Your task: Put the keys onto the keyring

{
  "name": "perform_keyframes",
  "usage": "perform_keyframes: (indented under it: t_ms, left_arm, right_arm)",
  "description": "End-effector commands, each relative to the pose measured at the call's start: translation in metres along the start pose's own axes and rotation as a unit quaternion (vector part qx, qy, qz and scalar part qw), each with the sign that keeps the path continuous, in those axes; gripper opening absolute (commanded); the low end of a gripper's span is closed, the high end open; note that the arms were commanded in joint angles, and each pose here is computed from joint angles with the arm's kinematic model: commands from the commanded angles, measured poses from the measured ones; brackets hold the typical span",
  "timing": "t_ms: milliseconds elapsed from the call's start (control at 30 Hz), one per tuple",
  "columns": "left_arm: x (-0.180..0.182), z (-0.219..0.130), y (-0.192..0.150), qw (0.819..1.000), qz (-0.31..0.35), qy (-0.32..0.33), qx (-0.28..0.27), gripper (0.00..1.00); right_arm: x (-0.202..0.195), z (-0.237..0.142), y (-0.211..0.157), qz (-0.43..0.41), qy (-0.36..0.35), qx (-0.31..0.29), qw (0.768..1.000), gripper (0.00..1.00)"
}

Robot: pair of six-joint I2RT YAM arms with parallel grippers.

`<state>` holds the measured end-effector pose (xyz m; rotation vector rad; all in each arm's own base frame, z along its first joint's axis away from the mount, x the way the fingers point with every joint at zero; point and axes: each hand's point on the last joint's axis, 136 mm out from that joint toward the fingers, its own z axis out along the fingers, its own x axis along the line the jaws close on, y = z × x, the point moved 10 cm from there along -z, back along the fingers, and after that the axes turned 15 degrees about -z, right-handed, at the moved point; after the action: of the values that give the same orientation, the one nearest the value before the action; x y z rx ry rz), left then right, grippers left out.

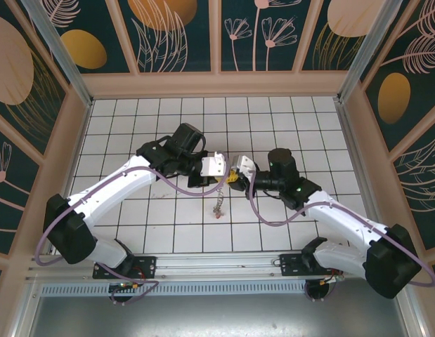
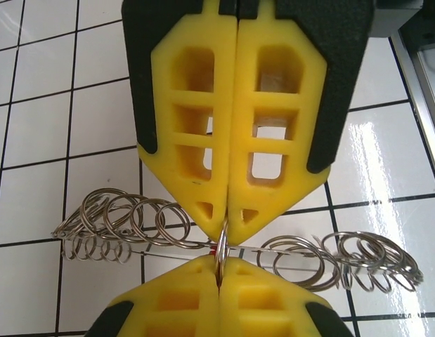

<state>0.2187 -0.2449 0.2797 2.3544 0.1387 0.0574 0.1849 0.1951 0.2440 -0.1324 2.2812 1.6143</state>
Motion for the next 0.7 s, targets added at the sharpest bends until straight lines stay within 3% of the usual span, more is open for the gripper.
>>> perform_keyframes:
  t_ms: [0,133,400,500,667]
  left_arm:
    - [-0.008,-0.013,0.013,0.998,0.017,0.001,-0.059,0.16]
    - [-0.012,-0.011,0.004,0.997,0.013,0.011,-0.079,0.25]
    - [-0.008,-0.007,0.016,0.993,0.017,-0.010,-0.118,0.25]
    - [-0.008,-0.006,0.019,0.991,0.020,-0.026,-0.130,0.21]
    - [-0.013,-0.011,0.023,0.987,0.030,-0.042,-0.149,0.00]
  right_arm:
    - [0.004,-0.010,0.013,-0.002,-0.037,-0.070,0.997,0.00]
    - [0.009,-0.022,0.020,0.001,-0.070,-0.134,0.989,0.00]
    - [0.019,-0.031,0.017,-0.009,-0.081,-0.170,0.982,0.00]
    - [0.021,-0.034,0.019,-0.013,-0.081,-0.180,0.980,0.00]
    - [0.023,-0.038,0.019,-0.016,-0.094,-0.188,0.977,0.00]
